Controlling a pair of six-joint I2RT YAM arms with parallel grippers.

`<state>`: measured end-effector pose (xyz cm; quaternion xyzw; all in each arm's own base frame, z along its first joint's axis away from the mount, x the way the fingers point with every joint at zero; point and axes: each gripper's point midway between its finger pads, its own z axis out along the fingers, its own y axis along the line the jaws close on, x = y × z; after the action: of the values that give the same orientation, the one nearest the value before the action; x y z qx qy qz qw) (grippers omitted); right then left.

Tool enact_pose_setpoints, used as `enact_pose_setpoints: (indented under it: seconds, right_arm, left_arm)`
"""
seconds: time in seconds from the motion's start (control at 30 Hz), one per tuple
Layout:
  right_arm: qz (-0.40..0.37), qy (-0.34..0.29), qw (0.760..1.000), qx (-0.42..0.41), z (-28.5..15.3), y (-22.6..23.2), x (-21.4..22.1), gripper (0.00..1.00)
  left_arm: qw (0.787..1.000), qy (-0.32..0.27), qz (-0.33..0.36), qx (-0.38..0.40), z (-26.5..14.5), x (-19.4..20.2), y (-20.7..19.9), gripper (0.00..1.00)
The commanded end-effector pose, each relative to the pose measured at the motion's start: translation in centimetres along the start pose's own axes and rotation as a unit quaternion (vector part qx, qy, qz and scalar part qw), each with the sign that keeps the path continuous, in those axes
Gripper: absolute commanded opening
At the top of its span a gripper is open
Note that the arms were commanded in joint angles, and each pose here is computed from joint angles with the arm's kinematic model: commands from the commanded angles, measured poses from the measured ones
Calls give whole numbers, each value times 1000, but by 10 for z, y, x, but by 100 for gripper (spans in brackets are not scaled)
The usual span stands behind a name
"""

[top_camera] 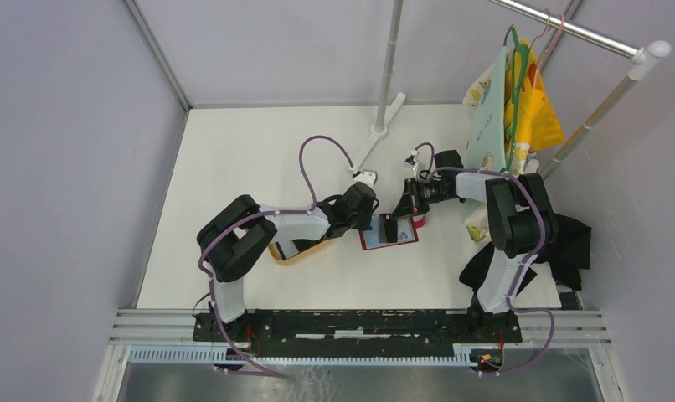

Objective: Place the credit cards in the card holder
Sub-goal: Insert the credit card into the card holder.

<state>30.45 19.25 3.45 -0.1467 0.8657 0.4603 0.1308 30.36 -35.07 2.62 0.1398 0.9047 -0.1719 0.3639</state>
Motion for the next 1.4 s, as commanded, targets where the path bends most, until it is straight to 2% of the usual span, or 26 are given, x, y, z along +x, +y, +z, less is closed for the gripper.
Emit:
enact_pose_setpoints:
  seconds: [0.0,0.23,1.0,1.23,1.37]
  right_arm:
    - [-21,-7,1000,10,1,-5,-11,7]
    - [-18,-6,999,45,1,-16,-11,13]
    - [-38,27,999,18,20,-1,-9,16]
    - [-42,29,998,21,21,-1,-8,17]
    - [-43,31,998,22,21,-2,-7,17]
  left_arm:
    - [1000,-11,-10,-24,-4,-4,10,21]
    - [1000,-9,-8,-10,-7,-4,5,21]
    - [1000,-12,-2,-1,-15,-9,2,22]
    - [998,-36,-8,53,-39,-28,-22,23]
    - [994,-57,-10,98,-59,-38,-45,29]
